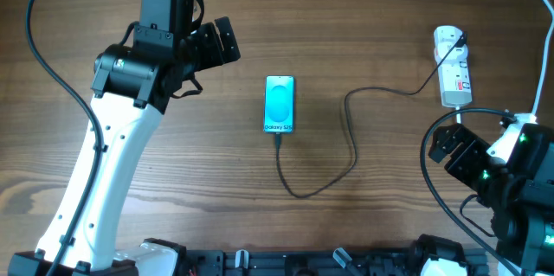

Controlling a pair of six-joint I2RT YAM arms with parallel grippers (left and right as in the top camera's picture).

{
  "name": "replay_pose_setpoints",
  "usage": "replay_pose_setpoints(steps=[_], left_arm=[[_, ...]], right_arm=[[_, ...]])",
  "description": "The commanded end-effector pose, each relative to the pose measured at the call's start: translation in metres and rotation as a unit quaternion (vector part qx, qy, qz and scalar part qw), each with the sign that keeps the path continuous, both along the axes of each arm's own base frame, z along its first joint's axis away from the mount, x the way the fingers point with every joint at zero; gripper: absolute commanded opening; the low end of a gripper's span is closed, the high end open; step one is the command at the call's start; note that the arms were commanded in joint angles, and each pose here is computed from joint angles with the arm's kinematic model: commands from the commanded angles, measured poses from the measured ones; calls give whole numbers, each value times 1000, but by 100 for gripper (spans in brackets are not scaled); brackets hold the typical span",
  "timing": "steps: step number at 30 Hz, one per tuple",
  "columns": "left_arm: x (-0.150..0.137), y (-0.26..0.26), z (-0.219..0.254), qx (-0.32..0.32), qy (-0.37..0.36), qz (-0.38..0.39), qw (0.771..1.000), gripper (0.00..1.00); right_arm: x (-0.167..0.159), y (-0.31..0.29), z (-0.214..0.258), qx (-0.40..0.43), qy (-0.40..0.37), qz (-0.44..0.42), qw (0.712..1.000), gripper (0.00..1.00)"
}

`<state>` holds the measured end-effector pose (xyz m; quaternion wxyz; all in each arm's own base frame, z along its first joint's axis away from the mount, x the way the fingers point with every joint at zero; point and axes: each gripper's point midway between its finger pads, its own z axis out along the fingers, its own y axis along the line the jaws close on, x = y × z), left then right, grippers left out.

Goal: Plug charger to phone and switch on socket

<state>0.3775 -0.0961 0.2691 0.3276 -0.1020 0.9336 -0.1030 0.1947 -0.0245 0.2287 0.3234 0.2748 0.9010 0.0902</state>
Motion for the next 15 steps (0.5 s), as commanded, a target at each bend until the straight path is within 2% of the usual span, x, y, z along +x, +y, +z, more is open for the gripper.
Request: replay_pose_setpoints(steps=[1,4,6,9,12,15], left_arm=[[0,4,1,3,-4,8,1000,100],[0,4,2,3,-4,8,1000,100],[0,4,1,3,-4,8,1000,100],[0,4,2,3,-4,8,1000,100],[0,4,1,3,-4,8,1000,100],[0,4,2,3,-4,8,1000,100]], right_arm=[[0,0,-2,-4,4,3,1000,100],[1,0,-8,-2,9,5,1000,100],[11,3,-9,-11,-15,24,1000,100],[31,22,-5,-32,-84,109,990,100],[46,51,0,-56,-183,199,961,100],[53,62,5,-71,-268,217,936,100]])
